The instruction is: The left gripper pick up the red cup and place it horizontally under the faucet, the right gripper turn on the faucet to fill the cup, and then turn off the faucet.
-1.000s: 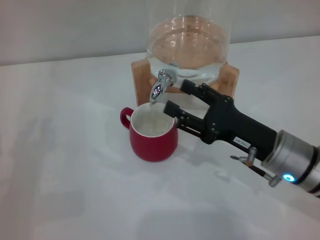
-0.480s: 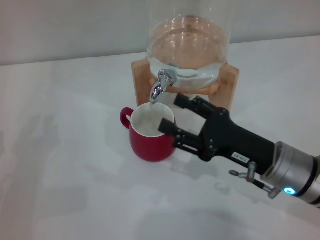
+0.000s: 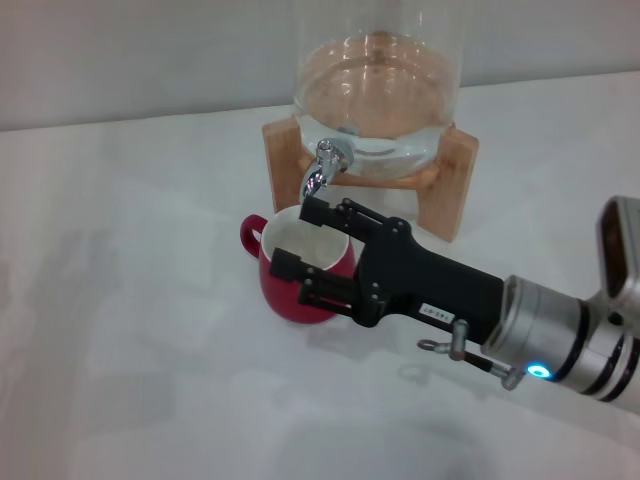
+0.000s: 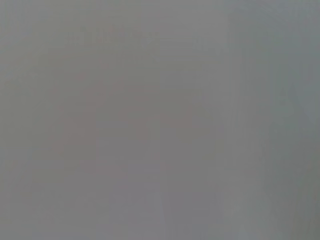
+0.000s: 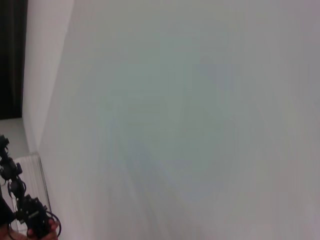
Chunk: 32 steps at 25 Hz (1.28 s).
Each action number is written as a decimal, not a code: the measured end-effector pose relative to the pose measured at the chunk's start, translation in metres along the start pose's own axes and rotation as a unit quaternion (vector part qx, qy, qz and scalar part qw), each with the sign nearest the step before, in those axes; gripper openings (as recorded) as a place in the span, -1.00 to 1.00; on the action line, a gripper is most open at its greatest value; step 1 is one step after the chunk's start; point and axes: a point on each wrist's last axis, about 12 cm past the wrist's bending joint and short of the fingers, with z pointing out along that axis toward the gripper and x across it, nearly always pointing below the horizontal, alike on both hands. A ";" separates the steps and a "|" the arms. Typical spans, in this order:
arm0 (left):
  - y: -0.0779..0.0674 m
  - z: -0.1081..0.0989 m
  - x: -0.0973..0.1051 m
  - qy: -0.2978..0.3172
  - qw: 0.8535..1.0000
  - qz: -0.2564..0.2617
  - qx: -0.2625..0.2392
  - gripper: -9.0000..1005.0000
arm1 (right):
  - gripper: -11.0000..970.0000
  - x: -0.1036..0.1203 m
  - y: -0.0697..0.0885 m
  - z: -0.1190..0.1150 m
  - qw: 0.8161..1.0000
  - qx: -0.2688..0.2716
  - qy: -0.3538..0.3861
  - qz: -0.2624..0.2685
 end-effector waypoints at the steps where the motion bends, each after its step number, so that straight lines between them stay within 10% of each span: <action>1: 0.000 0.000 0.000 0.000 1.000 0.000 0.000 -0.14 | 0.64 0.000 -0.001 0.002 1.000 0.000 0.005 0.001; 32: -0.001 0.002 0.001 0.003 1.000 0.002 0.003 -0.14 | 0.64 0.000 -0.012 0.014 0.999 0.033 0.026 -0.005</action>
